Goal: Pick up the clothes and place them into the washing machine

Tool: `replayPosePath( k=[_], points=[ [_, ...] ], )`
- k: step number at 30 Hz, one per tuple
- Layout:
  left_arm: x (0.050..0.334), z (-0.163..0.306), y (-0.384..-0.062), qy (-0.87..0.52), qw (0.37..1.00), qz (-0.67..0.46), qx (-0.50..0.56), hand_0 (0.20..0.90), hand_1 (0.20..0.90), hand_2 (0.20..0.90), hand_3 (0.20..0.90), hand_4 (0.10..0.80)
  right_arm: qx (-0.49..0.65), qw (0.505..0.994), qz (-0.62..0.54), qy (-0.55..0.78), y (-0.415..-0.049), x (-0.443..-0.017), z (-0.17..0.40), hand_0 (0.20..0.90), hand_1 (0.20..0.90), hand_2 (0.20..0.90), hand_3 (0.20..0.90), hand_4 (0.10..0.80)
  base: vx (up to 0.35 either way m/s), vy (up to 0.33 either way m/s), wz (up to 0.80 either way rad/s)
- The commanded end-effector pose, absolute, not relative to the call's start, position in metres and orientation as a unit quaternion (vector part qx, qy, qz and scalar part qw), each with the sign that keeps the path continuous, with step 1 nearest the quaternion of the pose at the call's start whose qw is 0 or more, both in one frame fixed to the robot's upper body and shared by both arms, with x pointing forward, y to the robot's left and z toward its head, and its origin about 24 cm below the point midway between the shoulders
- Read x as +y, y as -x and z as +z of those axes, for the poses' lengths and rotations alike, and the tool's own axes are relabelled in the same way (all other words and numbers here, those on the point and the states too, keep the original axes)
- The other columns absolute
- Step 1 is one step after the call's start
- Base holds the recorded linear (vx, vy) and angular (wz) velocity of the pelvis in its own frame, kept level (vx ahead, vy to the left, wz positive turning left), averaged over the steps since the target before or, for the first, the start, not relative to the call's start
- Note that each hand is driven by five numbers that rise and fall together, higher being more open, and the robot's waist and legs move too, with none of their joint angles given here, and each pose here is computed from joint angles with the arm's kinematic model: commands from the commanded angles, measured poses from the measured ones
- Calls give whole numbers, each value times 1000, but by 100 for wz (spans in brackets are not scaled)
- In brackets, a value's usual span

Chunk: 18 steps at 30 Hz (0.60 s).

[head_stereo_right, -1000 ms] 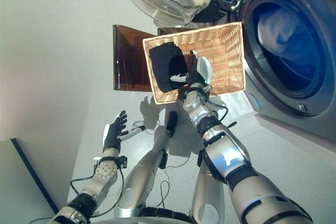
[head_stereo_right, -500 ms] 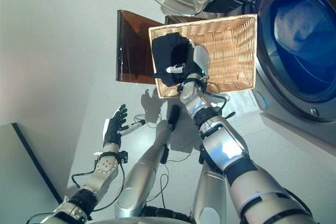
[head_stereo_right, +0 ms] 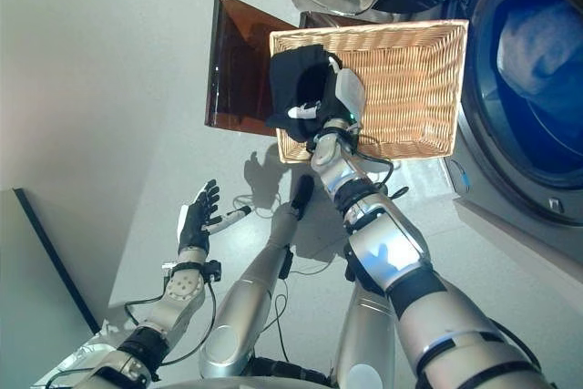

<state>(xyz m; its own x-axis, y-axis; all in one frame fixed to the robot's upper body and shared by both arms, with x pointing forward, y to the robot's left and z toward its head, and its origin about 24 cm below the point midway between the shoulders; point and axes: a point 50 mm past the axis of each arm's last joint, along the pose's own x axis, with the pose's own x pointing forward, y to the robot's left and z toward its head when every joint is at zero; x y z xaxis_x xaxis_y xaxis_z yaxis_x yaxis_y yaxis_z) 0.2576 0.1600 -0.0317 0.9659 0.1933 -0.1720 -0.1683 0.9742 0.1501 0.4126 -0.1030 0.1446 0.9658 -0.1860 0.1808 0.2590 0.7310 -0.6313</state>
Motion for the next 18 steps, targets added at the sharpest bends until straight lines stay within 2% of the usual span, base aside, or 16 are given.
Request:
replayPosePath(
  k=[1,4,5,6,8,9,10,11,18],
  points=[
    [174,-5,-269,-74,991,107,24,900,900,900,900,800,-114,934,-68,332,-413,-60,174,900,900,900,900,800,1,-12,5],
    [173,-4,-269,-72,991,106,24,900,900,900,900,800,-114,934,-73,331,-414,-63,177,900,900,900,900,800,3,-9,7],
    [173,-4,-269,-71,992,106,22,900,900,900,900,800,-115,934,-76,329,-415,-64,179,744,744,744,744,688,1,-1,8],
    [172,-2,-269,-69,992,104,20,900,900,900,900,800,-113,936,-83,323,-416,-68,181,532,532,532,532,537,1,-1,8],
    [172,-2,-269,-69,992,104,19,900,900,900,900,800,-114,936,-87,321,-417,-70,184,491,491,491,491,508,1,-1,3],
    [172,0,-270,-68,992,104,14,900,900,900,900,800,-115,936,-91,319,-418,-72,186,354,354,354,354,410,0,0,0],
    [172,2,-270,-66,992,104,11,900,900,900,900,800,-119,936,-93,317,-418,-73,189,354,354,354,354,410,0,0,0],
    [172,2,-270,-66,992,104,9,900,900,900,900,800,-118,936,-98,316,-419,-76,190,200,200,200,200,300,0,0,0],
    [172,0,-268,-66,993,102,16,900,900,900,900,800,-107,935,-132,311,-422,-95,193,200,200,200,200,300,-5,3,-2]
  ],
)
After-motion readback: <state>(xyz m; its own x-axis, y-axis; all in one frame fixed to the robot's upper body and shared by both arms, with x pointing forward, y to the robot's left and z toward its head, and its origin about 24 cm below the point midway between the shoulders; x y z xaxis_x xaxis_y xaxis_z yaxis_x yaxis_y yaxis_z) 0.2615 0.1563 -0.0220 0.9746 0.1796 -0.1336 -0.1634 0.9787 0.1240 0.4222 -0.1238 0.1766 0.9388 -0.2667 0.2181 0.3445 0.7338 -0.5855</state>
